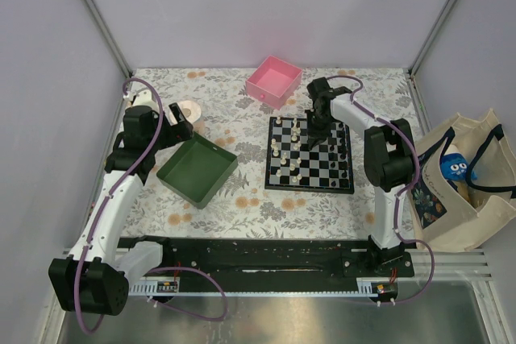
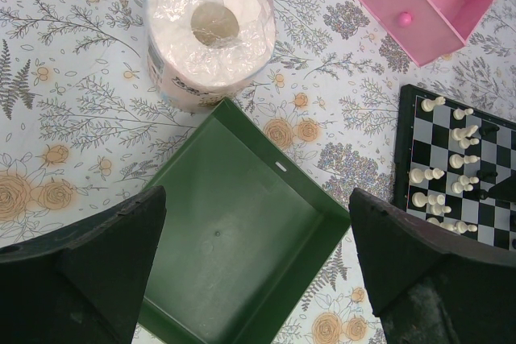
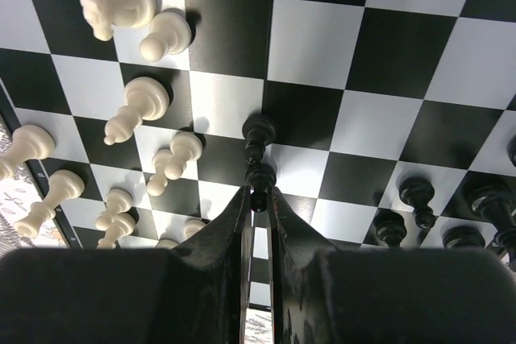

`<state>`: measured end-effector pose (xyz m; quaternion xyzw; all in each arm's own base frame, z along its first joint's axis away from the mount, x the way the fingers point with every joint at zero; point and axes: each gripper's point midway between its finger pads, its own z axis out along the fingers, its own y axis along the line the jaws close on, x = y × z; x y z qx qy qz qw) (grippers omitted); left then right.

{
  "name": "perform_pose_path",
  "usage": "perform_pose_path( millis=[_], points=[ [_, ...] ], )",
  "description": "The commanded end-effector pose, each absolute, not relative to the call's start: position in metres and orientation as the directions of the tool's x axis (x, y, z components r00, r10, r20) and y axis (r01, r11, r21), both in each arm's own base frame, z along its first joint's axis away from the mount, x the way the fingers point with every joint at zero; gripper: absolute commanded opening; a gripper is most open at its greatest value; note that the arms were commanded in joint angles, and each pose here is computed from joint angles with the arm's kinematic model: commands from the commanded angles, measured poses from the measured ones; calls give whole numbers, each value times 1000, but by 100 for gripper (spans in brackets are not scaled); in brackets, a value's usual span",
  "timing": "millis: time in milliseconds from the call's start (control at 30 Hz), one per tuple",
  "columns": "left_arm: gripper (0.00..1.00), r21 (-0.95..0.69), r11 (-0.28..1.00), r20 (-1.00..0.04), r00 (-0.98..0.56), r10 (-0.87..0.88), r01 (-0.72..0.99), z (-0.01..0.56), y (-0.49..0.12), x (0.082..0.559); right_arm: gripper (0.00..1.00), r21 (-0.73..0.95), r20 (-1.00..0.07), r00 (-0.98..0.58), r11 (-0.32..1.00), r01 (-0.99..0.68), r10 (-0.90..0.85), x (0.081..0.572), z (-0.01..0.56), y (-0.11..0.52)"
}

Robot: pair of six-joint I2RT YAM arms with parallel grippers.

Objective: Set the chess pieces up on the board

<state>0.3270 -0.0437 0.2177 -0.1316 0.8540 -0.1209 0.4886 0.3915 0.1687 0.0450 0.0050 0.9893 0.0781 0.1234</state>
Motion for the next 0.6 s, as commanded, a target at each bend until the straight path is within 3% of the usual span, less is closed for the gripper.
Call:
perform_pose_path(
  millis=[0, 567],
  points=[
    [99, -335, 938, -829, -444, -340, -91, 232, -42, 332, 13, 126, -320, -947, 992, -27, 15, 400, 76, 163],
    [99, -337, 937, -831, -439, -342, -92, 232, -42, 331, 13, 101, -355, -923, 988, 118, 146, 427, 81, 102]
  ],
)
